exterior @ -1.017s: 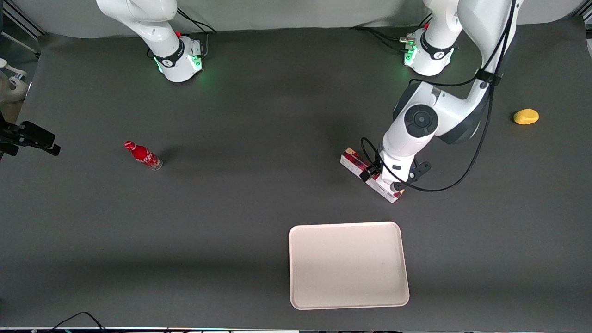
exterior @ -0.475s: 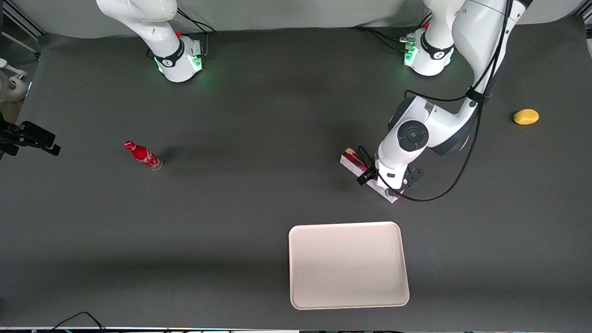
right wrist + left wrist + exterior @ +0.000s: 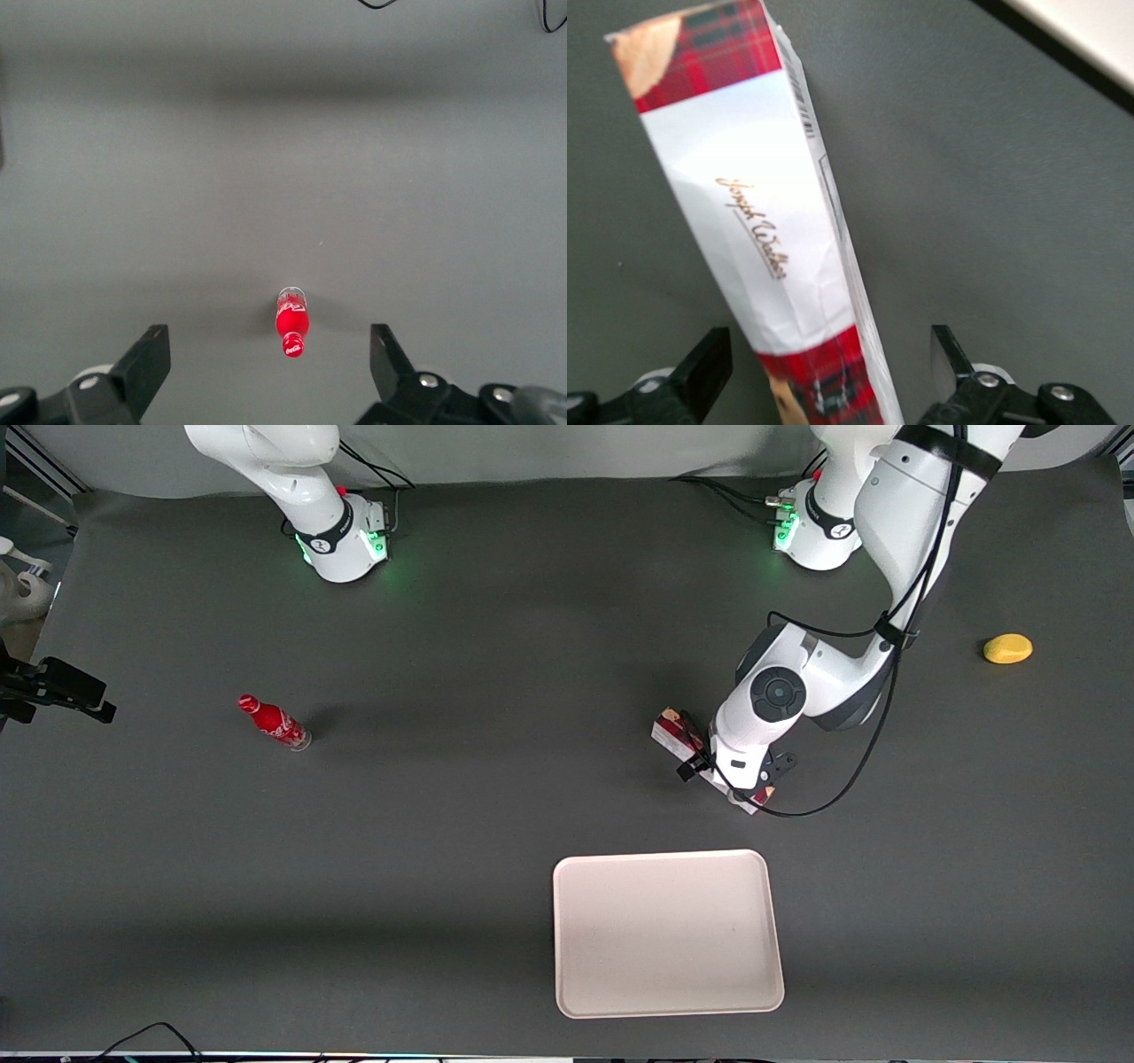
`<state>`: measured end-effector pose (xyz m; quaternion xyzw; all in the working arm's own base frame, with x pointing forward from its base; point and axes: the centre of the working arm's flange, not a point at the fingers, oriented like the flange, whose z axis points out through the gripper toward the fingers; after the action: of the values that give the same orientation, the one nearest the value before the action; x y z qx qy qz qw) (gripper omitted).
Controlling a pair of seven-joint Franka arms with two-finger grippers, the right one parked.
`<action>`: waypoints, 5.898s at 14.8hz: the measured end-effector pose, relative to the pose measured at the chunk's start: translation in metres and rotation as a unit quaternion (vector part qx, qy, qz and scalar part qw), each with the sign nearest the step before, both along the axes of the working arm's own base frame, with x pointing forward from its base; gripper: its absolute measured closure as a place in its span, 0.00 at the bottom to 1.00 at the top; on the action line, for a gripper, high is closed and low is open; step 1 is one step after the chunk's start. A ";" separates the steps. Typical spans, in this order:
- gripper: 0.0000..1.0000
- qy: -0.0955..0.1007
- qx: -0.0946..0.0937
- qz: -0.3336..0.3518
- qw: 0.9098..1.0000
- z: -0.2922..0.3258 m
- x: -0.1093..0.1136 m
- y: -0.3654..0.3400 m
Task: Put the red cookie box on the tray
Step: 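Lower the left gripper and close it on the cookie box's end, then lift the box upright and carry it over the cream tray, then lower the box onto the tray and tip it flat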
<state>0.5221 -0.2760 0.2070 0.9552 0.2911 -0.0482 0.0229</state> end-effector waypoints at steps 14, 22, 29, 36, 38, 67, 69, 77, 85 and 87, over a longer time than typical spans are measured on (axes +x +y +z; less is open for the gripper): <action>0.74 -0.003 0.002 -0.005 1.000 -0.008 0.000 0.001; 0.85 0.018 0.042 -0.014 0.999 0.073 0.034 -0.015; 0.85 0.028 0.033 -0.070 0.997 0.312 0.045 -0.025; 0.85 0.022 0.004 -0.256 0.966 0.357 0.052 0.008; 0.85 0.001 -0.007 -0.307 0.952 0.347 0.068 0.015; 0.85 -0.137 -0.005 -0.283 0.949 0.021 0.216 0.038; 0.85 -0.142 -0.001 -0.287 0.947 0.016 0.217 0.038; 0.85 -0.155 0.014 -0.286 0.946 0.015 0.225 0.049; 0.63 -0.168 0.010 -0.286 0.943 0.007 0.227 0.047; 0.41 -0.168 0.011 -0.288 0.943 0.007 0.226 0.046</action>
<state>0.7485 -0.2295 0.2138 0.9927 -0.0037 0.1116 0.0461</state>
